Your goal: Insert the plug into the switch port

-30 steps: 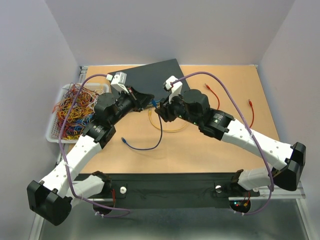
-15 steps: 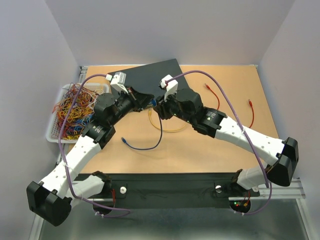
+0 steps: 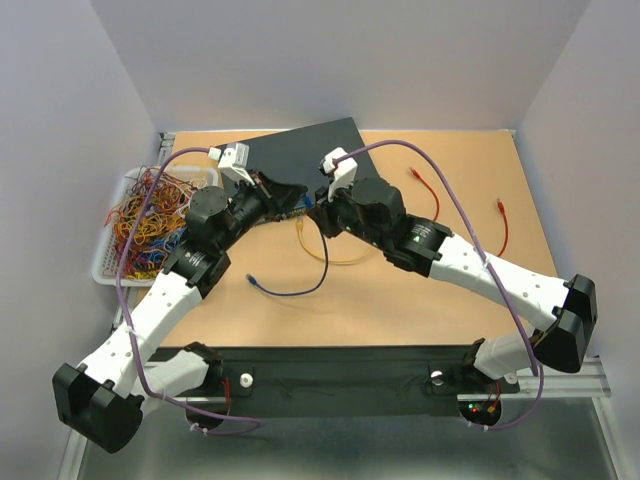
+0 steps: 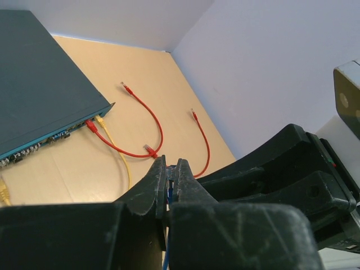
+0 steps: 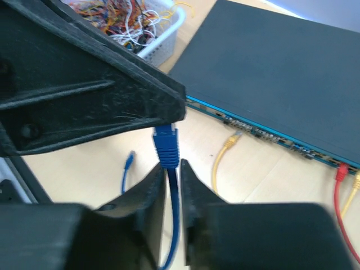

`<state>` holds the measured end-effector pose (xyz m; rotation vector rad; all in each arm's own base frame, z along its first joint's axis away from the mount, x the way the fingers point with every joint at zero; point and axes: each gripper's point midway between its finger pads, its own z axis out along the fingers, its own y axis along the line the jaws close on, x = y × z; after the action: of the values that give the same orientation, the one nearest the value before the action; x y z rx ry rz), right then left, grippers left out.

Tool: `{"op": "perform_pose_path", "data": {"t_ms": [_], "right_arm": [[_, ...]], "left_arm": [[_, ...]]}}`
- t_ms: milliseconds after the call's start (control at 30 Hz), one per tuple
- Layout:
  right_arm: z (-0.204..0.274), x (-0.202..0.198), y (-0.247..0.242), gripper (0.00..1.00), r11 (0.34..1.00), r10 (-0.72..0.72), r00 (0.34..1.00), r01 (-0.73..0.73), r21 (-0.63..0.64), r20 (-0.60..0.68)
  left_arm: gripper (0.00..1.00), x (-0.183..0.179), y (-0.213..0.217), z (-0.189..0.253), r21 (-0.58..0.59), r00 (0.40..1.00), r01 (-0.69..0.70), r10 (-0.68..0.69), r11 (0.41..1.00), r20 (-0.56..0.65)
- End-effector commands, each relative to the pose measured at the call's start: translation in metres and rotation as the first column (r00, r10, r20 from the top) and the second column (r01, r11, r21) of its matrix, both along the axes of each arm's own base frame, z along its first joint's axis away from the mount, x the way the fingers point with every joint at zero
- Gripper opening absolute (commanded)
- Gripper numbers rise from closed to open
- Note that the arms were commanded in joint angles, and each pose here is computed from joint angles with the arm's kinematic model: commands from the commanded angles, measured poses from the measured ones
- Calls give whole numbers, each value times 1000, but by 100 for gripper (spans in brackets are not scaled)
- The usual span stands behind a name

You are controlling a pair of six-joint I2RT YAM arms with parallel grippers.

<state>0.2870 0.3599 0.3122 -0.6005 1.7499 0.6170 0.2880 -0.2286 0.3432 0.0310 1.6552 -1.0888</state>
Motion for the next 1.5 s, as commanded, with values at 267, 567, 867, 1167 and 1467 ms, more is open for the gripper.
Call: {"op": "perform_pose_path", "data": {"t_ms": [267,567,867,1167,1467], "right_arm": [[35,6,-18,0,985,-105,992,94,142,68],[-55,21,-84,1,973,-224,961,230,18,-165],[-159,67,-104,1,979,-203,847,180,-95,-491],[-223,123,-102,0,976,-219,762,179,-127,-609],[-250,163,-115,0,963,-263,722,231,-136,-640]], "left_arm": [[29,1,-2,-4,21,1000,13,-13,1000,15],[89,11,37,-3,211,990,-136,124,968,67],[92,29,99,-9,408,951,-307,266,860,156],[92,44,107,-46,438,957,-291,270,851,109],[91,41,110,-51,439,955,-294,274,849,108]]}}
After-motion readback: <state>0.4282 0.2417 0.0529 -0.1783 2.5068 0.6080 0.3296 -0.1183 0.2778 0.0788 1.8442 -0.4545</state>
